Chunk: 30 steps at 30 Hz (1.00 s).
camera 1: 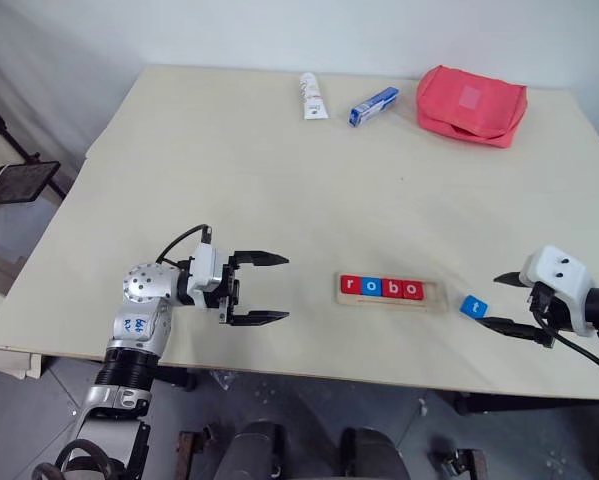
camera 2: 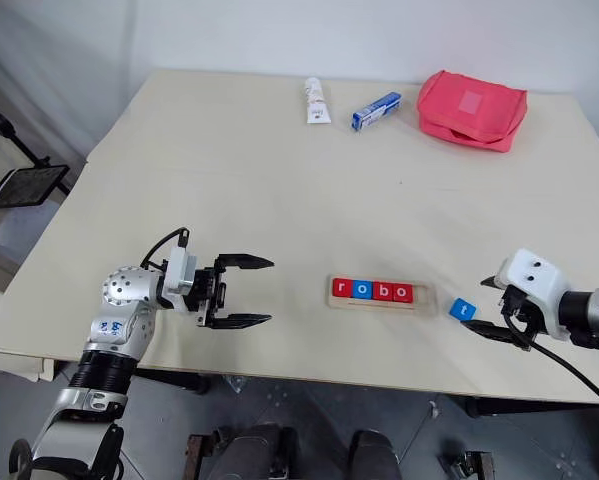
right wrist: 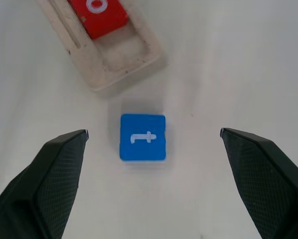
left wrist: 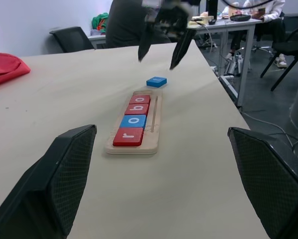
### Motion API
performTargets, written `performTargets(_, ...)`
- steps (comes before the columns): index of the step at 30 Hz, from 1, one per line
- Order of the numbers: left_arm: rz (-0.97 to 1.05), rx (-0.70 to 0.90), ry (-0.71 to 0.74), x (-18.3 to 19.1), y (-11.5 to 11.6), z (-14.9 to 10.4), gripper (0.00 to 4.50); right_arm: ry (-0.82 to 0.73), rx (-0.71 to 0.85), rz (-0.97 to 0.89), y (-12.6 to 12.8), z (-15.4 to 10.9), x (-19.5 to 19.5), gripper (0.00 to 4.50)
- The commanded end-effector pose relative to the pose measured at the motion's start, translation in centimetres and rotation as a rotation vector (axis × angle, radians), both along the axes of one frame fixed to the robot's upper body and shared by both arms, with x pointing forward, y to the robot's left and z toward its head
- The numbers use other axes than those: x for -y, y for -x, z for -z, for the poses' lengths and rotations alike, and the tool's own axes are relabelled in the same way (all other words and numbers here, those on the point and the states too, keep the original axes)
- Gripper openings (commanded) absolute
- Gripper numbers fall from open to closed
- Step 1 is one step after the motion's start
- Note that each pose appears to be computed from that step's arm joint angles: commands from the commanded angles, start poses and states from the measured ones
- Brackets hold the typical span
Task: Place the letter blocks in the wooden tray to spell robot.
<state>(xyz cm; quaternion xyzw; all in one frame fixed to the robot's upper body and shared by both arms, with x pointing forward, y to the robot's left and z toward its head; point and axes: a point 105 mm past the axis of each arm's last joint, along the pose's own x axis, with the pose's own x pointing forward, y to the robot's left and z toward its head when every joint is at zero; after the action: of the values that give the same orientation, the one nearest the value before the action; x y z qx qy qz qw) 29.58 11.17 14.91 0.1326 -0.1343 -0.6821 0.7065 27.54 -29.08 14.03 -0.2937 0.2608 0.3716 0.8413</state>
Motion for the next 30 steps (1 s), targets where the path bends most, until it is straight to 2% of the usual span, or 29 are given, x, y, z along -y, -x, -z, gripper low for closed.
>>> performTargets(1,0.012,0.028,0.009,-0.1,0.6,-0.4,4.5,0.033,-0.028,-0.025,-0.4,0.0,0.5,4.46)
performTargets(11,0.002,0.027,0.009,-0.3,0.9,-0.4,4.5,0.039,-0.075,-0.033,-0.9,1.2,0.4,4.46)
performTargets(14,-0.001,0.022,0.008,-0.3,0.8,-0.4,4.5,0.043,-0.078,-0.023,-1.1,1.6,0.5,3.88)
performTargets(21,-0.005,0.013,0.002,-0.3,0.7,-0.3,4.5,0.038,-0.073,-0.021,-1.2,1.5,0.3,1.58)
performTargets(22,-0.006,0.013,0.003,-0.3,0.7,-0.3,4.5,0.037,-0.072,-0.021,-1.2,1.5,0.3,1.46)
performTargets(27,-0.007,0.018,0.01,-0.2,0.7,-0.4,4.5,0.035,-0.055,-0.013,-1.3,1.1,0.3,1.46)
performTargets(30,-0.008,0.019,0.013,-0.1,0.6,-0.4,4.5,0.034,-0.022,-0.011,-1.6,0.0,0.2,1.46)
